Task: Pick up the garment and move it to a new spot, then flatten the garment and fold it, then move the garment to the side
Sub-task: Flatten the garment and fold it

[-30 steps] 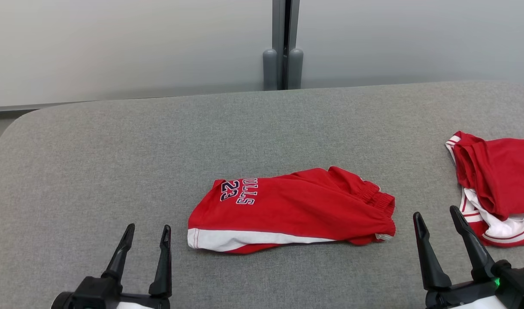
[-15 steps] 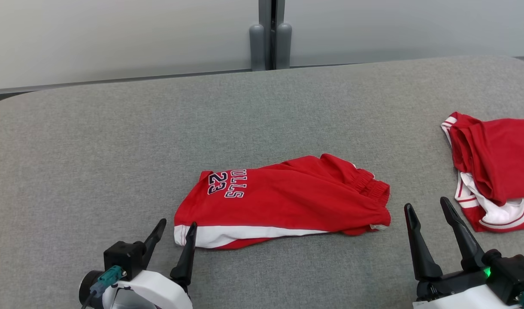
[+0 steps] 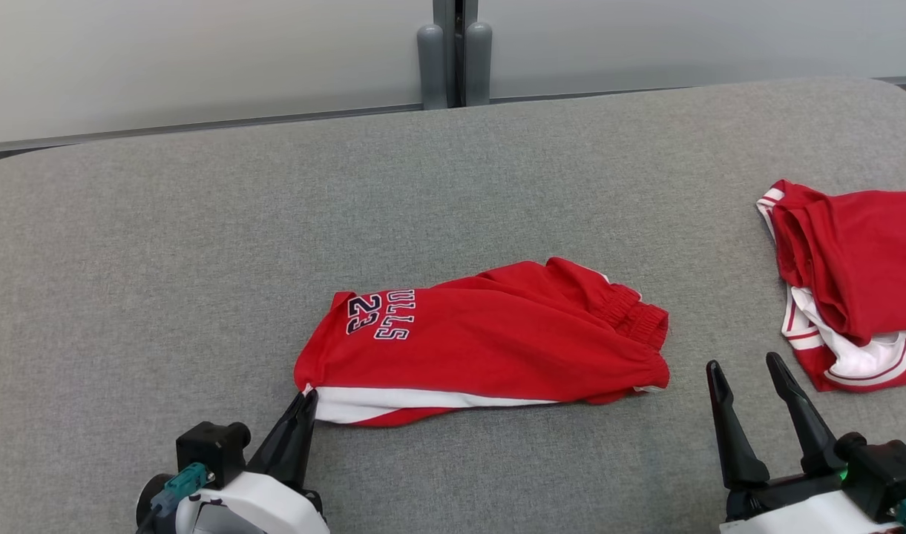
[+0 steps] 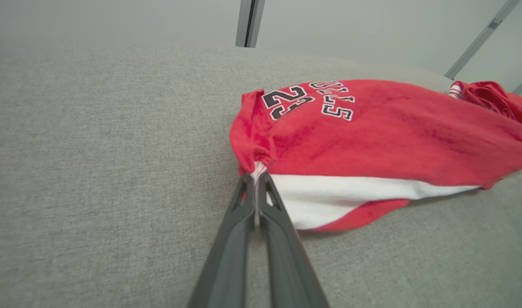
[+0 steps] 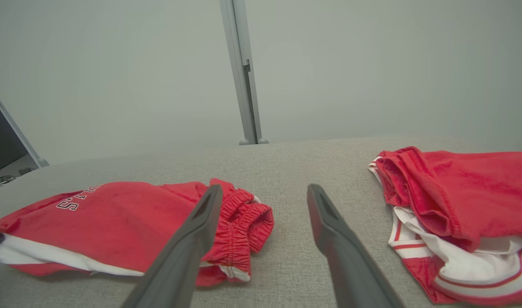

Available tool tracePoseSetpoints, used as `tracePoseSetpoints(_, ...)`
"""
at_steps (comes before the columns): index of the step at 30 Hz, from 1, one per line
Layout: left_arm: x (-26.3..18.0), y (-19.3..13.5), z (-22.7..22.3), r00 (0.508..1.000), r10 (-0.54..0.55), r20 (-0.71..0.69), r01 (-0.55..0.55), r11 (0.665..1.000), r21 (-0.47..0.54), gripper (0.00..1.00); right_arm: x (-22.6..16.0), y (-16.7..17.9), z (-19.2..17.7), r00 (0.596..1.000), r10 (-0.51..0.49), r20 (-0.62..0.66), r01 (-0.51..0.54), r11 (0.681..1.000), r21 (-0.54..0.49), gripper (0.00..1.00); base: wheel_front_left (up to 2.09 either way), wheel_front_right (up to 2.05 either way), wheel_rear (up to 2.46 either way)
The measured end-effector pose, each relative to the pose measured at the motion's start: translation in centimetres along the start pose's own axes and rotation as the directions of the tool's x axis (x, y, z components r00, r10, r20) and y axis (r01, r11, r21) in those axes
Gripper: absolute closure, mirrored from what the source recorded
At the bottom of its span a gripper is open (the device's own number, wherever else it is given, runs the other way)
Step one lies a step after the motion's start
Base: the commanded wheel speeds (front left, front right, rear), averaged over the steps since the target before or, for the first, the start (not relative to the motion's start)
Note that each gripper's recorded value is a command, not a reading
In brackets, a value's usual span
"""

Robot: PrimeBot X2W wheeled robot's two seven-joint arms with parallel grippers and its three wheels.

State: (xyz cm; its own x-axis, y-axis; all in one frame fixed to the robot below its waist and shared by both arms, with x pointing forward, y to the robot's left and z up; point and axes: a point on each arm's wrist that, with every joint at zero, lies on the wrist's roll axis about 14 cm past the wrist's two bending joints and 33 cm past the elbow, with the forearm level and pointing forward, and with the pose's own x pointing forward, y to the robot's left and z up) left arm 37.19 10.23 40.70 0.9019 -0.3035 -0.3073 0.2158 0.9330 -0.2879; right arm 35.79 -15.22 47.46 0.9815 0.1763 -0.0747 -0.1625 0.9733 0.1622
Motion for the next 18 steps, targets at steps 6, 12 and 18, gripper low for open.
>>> tracePoseSetpoints(6,-0.1,-0.1,0.8,1.0,0.001,0.024,-0.001,1.0,0.003,1.0,-0.3,-0.6,-3.5,0.991,0.012,-0.132,-0.014,1.0,-0.013,0.0,0.0,0.0,0.0)
tracePoseSetpoints(12,0.0,-0.2,0.7,1.0,-0.002,0.022,0.002,1.0,-0.002,1.0,0.4,1.0,-6.4,0.967,0.098,-0.235,-0.106,0.994,-0.024,0.0,0.0,0.0,0.0)
tracePoseSetpoints(18,0.1,-0.4,0.8,1.0,-0.005,0.024,0.005,1.0,-0.005,1.0,1.4,1.5,-8.1,0.946,0.139,-0.294,-0.156,0.987,-0.033,0.0,0.0,0.0,0.0)
